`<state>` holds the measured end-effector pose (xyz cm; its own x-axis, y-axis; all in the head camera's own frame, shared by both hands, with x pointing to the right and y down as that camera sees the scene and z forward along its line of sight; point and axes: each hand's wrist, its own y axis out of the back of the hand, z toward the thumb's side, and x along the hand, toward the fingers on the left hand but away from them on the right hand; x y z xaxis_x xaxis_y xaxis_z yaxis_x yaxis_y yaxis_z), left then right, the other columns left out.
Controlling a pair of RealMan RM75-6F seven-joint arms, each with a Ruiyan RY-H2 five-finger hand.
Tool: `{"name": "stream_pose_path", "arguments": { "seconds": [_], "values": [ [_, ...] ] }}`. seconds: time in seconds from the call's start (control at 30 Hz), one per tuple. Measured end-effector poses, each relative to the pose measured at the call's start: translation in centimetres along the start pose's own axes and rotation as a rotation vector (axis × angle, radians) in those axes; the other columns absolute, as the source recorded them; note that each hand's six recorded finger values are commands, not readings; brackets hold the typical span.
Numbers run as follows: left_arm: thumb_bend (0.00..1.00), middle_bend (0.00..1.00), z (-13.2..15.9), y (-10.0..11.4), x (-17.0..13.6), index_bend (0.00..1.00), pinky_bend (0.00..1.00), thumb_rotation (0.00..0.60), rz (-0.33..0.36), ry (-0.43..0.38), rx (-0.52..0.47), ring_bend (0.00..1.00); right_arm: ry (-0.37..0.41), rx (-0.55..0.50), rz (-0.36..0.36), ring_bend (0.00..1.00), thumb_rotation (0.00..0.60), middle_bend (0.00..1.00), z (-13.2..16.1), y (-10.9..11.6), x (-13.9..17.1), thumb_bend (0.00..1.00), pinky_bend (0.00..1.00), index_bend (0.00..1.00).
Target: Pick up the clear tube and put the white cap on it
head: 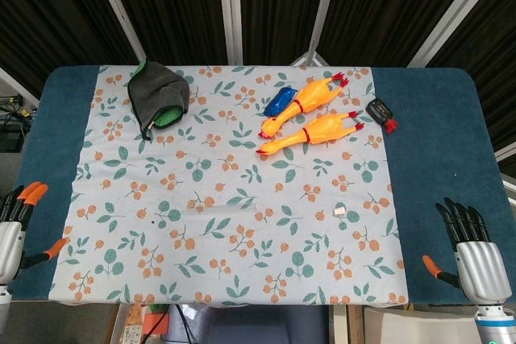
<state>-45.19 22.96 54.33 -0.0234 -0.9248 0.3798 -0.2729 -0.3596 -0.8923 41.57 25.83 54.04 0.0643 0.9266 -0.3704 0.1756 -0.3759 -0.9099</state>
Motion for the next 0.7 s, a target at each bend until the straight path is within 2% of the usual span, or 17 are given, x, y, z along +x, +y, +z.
{"name": "stream_pose_path", "arguments": {
  "seconds": [0.7],
  "values": [
    [0.25, 0.06, 0.22, -0.40, 0.06, 0.09, 0.00, 0.600, -0.016, 0.007, 0.003, 0.00, 0.014, 0.009, -0.003, 0.00, 0.600, 0.00, 0.20, 0.04, 0.00, 0.27, 0.00, 0.00]
  ]
}}
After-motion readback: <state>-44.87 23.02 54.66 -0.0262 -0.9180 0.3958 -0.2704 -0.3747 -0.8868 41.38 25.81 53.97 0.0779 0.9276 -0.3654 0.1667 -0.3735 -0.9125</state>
